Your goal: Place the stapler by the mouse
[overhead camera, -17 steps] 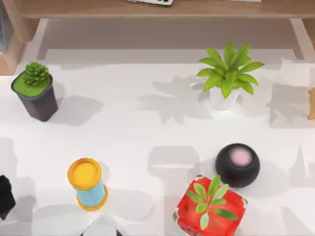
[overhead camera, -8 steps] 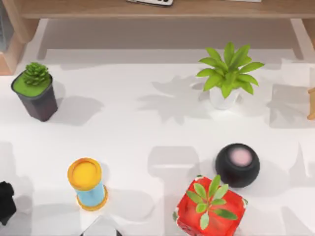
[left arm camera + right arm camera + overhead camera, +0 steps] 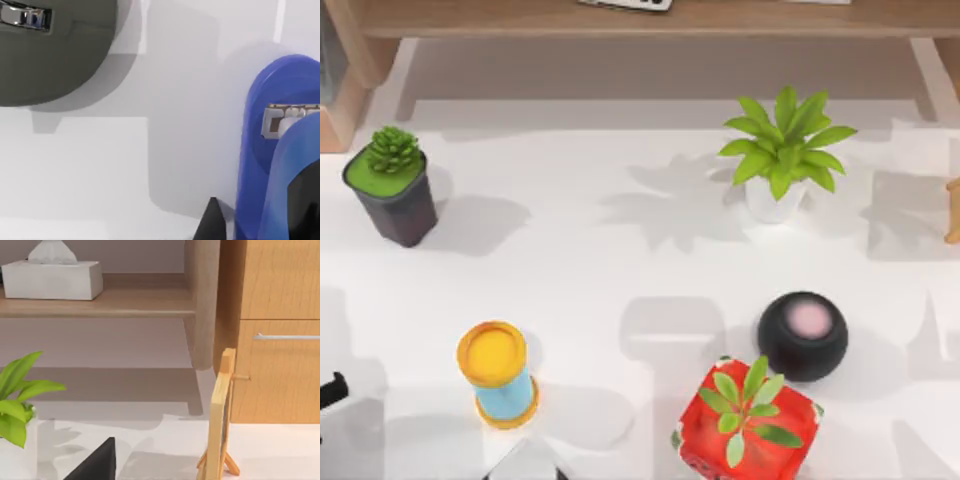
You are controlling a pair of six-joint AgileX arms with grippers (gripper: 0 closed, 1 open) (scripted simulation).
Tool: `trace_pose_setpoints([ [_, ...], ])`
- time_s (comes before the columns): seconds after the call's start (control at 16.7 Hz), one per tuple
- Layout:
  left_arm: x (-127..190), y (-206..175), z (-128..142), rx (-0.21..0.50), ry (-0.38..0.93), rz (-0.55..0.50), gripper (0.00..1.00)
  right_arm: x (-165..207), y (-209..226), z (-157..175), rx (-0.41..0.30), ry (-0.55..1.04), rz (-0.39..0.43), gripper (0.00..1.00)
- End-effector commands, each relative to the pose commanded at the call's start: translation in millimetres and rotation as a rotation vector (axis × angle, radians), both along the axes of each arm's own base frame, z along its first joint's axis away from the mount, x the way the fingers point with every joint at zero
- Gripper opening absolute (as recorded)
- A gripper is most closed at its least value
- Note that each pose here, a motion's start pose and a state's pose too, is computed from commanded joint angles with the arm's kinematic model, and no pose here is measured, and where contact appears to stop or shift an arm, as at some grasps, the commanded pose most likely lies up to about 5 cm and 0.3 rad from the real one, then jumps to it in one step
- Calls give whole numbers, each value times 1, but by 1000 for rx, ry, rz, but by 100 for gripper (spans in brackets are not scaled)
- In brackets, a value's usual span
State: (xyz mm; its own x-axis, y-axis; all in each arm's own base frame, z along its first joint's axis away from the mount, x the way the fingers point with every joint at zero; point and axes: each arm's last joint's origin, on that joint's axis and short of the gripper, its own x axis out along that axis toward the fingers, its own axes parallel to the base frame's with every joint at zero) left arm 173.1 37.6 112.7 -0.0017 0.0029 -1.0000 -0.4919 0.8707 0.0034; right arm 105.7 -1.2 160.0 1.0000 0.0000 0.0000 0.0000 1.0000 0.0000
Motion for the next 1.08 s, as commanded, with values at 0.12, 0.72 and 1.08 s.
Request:
trace_pose_setpoints([
  [0.12, 0, 0, 0, 0, 0, 0, 2, 0, 0, 0, 0, 0, 0, 100],
  [0.72, 1, 0, 2, -1, -7, 0, 0, 0, 0, 0, 0, 0, 0, 100],
  [1.08, 0, 0, 27, -4, 7, 0, 0, 0, 0, 0, 0, 0, 0, 100],
])
